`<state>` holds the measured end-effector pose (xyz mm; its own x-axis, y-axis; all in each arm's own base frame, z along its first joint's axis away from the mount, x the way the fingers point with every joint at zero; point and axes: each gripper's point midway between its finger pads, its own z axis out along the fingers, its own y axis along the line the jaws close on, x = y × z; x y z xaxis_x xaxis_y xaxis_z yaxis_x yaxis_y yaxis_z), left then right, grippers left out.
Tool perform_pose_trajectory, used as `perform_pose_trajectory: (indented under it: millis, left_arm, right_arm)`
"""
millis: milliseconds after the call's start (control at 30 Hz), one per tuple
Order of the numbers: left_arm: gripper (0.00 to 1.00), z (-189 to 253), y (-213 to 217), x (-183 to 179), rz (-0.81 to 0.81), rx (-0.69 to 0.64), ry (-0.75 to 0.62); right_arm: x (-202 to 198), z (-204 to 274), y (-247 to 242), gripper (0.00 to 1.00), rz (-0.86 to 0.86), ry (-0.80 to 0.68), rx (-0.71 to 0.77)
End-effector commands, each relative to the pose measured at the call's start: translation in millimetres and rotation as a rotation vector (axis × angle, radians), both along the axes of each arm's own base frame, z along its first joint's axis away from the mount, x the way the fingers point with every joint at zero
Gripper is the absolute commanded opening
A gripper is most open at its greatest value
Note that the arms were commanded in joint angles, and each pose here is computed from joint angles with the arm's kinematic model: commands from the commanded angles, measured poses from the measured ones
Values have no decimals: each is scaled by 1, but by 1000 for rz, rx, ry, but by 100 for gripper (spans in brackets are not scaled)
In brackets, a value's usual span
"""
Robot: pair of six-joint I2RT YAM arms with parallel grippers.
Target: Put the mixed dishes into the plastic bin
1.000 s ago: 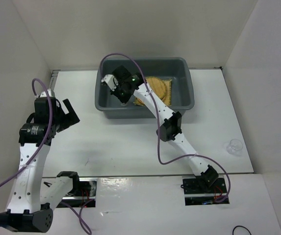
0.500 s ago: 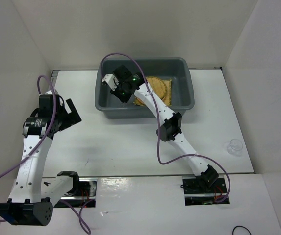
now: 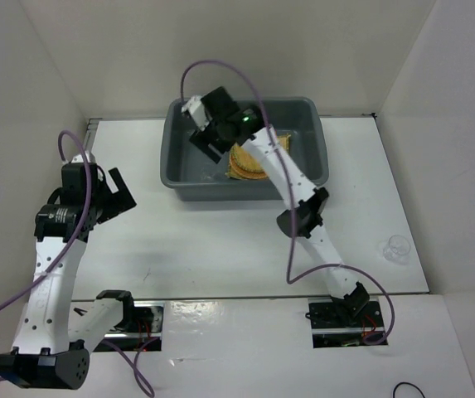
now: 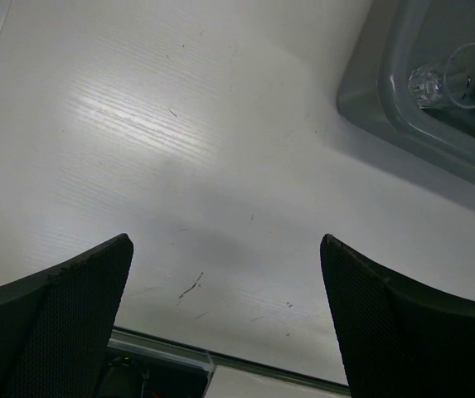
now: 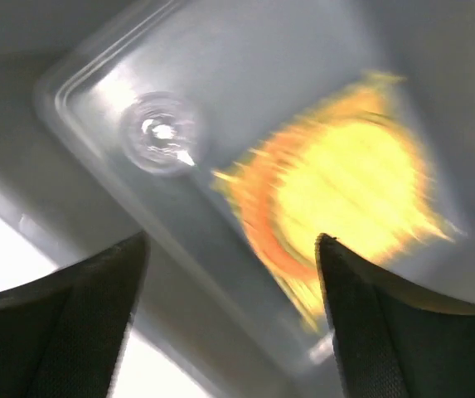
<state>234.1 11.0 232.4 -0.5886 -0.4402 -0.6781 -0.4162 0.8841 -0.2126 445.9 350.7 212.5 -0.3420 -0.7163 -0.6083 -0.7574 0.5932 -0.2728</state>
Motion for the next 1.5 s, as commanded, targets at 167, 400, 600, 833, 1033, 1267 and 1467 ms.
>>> perform_pose_trajectory:
  millis: [167, 400, 600, 833, 1033, 1267, 1467]
  left_arm:
    - [100, 18, 4, 6, 28, 5, -99]
    - [100, 5, 1, 15, 14, -9, -73]
    - [100, -16, -9, 27, -27, -51, -24]
    - [100, -33, -15, 36, -59, -74, 40]
    - [100, -40, -15, 38, -58, -76, 70]
    - [100, -43, -15, 39, -64, -70, 82]
    - [100, -43, -19, 39, -79, -77, 82]
  right_arm:
    - [-22, 163, -203, 98, -467, -252, 49]
    - [-118, 53, -341, 98, -713, 3, -208]
    - [-183, -10, -414, 98, -916, 46, -322]
    - [-248, -71, -453, 98, -1059, 151, -375]
    - [-256, -83, -465, 98, -1083, 151, -360]
    - [-251, -98, -472, 98, -1050, 214, -379]
    - [-261, -135, -483, 98, -1061, 423, -324]
